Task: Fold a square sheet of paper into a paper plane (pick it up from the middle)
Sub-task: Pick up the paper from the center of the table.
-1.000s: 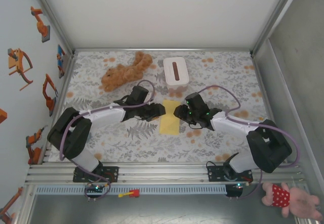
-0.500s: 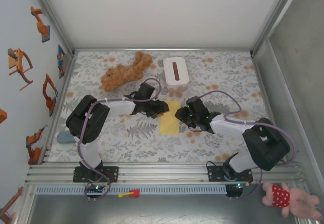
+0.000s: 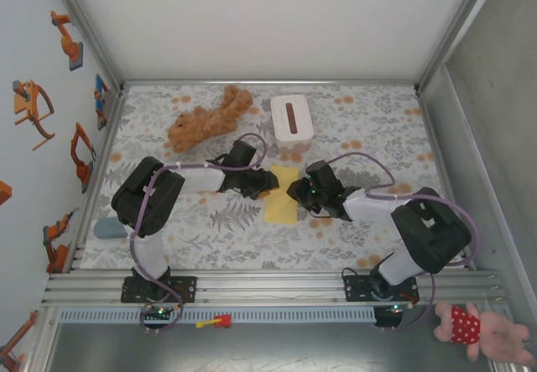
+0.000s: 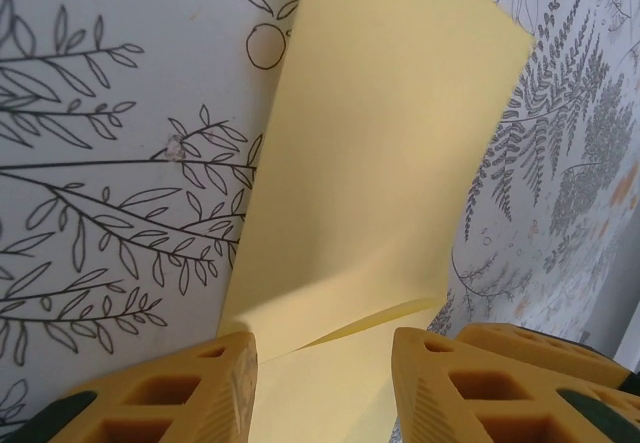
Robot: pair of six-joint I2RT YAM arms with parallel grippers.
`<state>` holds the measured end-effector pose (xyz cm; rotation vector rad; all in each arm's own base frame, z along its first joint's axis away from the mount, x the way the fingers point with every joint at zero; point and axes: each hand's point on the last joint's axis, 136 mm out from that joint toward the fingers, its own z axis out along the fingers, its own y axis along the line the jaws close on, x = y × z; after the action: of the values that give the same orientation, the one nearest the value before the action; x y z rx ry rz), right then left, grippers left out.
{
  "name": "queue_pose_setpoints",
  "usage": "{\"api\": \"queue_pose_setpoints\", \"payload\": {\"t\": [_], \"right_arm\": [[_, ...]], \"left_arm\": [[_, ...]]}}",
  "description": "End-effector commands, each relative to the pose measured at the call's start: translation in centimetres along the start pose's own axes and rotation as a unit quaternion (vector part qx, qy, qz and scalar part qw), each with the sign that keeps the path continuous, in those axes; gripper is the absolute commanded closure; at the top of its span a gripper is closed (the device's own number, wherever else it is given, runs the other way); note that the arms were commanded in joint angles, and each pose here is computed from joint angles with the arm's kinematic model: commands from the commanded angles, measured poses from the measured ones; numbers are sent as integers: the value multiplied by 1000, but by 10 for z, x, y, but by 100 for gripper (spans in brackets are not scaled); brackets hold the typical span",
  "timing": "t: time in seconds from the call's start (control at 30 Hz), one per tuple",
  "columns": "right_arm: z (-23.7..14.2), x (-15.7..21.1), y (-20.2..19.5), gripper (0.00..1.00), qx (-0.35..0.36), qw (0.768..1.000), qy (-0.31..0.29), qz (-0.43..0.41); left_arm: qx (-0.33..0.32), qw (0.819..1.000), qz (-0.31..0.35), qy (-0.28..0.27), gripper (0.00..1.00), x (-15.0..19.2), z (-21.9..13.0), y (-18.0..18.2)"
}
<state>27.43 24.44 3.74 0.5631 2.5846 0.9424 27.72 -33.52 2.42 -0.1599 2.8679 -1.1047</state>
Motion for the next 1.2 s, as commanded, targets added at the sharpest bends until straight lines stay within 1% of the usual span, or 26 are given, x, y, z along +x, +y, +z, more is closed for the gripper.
{"api": "queue_pose_setpoints", "payload": {"t": [0.0, 0.2, 0.47, 0.5, 0.57, 0.63, 0.8, 1.03, 1.17], "right_arm": [[4, 0, -8, 70, 7, 1000, -3, 19], [7, 1, -15, 70, 26, 999, 0, 26], [13, 2, -14, 70, 26, 999, 9, 27], [14, 2, -13, 71, 24, 999, 11, 27], [15, 3, -7, 77, 6, 1000, 14, 24], [16, 4, -4, 80, -6, 1000, 15, 23], [17, 4, 1, 82, -26, 999, 15, 24], [11, 3, 0, 83, -29, 999, 6, 20], [11, 4, 3, 85, -41, 999, 8, 17]], "left_arm": [[-30, 999, -28, 5, 61, 6, 6, 23], [-34, 999, -36, 4, 60, 7, 7, 27], [-32, 999, -38, 7, 60, 7, 7, 28], [-32, 999, -38, 7, 60, 7, 7, 27], [-31, 999, -37, 8, 60, 8, 8, 27], [-30, 999, -38, 7, 60, 7, 8, 27], [-29, 999, -37, 7, 60, 7, 8, 26], [-28, 999, -37, 6, 60, 7, 7, 26], [-26, 999, -37, 6, 60, 7, 6, 24]]}}
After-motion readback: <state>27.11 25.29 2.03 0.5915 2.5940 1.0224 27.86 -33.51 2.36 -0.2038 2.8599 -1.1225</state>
